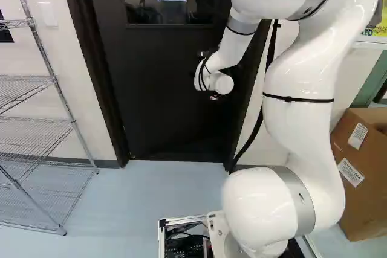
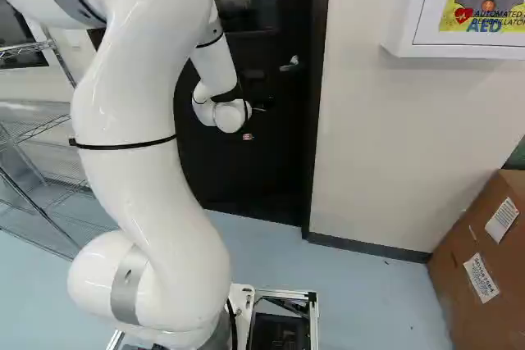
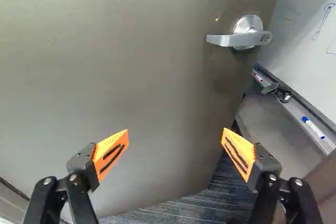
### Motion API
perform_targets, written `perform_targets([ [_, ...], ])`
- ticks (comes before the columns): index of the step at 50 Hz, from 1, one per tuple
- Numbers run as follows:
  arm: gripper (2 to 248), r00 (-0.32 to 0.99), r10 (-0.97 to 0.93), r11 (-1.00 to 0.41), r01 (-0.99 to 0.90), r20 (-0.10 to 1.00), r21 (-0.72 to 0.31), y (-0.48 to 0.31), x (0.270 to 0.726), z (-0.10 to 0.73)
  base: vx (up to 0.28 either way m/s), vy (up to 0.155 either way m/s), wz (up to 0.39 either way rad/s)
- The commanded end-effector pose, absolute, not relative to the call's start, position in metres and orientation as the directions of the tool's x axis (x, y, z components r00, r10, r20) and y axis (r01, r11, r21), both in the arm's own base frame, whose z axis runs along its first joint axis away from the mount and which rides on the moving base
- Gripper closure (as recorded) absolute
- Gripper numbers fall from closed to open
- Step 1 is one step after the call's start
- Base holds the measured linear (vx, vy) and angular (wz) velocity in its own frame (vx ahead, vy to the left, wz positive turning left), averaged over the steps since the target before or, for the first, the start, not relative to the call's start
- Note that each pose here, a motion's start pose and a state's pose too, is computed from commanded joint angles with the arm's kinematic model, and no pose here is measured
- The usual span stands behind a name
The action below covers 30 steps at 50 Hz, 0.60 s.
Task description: Open the door and move inside
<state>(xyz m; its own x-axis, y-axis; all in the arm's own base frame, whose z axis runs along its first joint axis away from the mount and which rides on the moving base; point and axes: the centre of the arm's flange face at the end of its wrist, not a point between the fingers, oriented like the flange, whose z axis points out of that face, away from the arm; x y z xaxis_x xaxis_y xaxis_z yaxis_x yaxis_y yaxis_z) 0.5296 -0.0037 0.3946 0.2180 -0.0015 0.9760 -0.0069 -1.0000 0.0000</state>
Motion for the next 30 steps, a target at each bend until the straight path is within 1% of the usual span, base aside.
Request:
perform_targets([
  [30,3,0.240,-0.006,-1.000,-0.024,0.971,0.000,-0.011,0.469,0.399,0.000,0.000,0.000],
])
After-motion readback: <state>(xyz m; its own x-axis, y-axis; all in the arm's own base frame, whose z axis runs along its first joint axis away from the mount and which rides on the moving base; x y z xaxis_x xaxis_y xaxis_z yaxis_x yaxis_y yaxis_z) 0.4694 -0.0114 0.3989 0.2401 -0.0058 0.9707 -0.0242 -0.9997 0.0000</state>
